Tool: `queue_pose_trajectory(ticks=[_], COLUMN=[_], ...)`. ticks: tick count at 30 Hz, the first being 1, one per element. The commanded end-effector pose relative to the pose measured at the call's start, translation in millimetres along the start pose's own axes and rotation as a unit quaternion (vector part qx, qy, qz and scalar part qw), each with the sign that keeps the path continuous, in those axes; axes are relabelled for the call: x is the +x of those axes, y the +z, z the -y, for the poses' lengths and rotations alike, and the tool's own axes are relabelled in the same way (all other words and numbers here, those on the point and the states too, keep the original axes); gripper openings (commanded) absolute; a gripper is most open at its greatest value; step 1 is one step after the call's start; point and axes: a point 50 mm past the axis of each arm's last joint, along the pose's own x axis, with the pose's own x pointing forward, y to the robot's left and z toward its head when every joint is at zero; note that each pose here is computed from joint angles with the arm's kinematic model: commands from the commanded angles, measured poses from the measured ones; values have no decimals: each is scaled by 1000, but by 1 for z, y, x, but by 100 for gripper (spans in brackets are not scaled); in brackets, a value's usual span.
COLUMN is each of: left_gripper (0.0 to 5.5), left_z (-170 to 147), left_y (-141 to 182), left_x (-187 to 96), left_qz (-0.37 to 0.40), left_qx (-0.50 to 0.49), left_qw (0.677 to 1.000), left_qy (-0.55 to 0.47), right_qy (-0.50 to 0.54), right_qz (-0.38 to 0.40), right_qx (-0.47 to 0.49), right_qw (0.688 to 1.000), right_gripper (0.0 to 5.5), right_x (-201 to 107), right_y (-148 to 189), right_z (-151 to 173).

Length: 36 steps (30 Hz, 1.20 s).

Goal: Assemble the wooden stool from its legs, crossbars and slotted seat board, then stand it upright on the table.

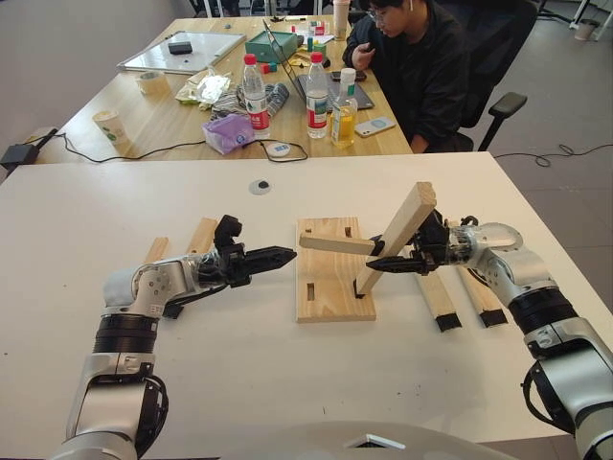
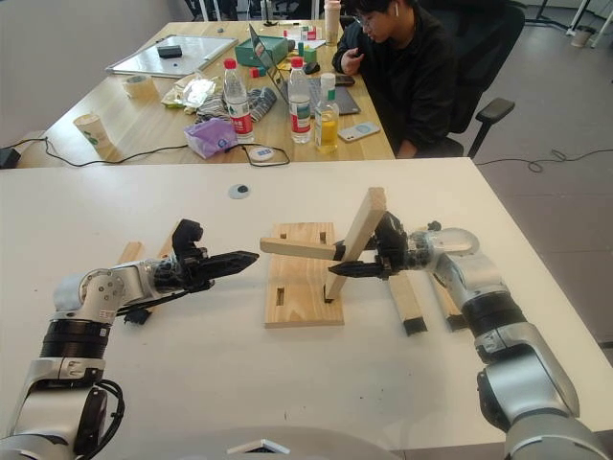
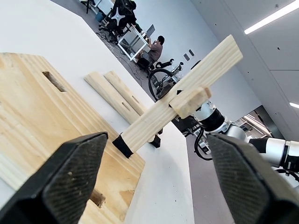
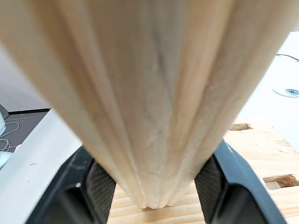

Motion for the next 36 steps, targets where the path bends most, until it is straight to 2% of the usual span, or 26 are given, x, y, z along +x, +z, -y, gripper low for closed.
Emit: queue_pose_trajectory(ticks=[1,5,10,17,20,27,30,34,35,36], left_gripper=[392,392,392,392,392,392,392,392,392,392], left_z=[1,0,1,1,1,1,-1,-2,-2,-3], left_y=[9,10,7,13,13,17,15,11,11,10], left_x=[-3,0,-4,-2,-3,-3,-4,-5,-6,-6], left_qz=[-23,-21,-10,-30,-38,-48,-39,-20,-14,-10], left_qx=[8,9,7,7,5,4,6,9,9,10], left_qw=[1000,1000,1000,999,999,999,999,999,999,1000], left_qy=[18,15,22,17,19,19,22,25,27,27], right_qy=[-22,17,44,-30,-54,-57,-77,-116,-119,-123], right_qz=[-307,-364,-363,-283,-286,-279,-263,-205,-197,-188], right_qx=[240,148,155,291,303,306,275,214,201,187], right_qw=[921,919,918,913,907,908,922,948,952,956], right_gripper=[205,205,205,205,205,205,205,205,246,264], right_x=[-17,-9,-7,-21,-25,-15,-14,-14,-14,-14], right_y=[-156,-160,-160,-156,-161,-171,-159,-123,-115,-107], right_z=[-82,-105,-115,-91,-87,-96,-82,-53,-48,-44])
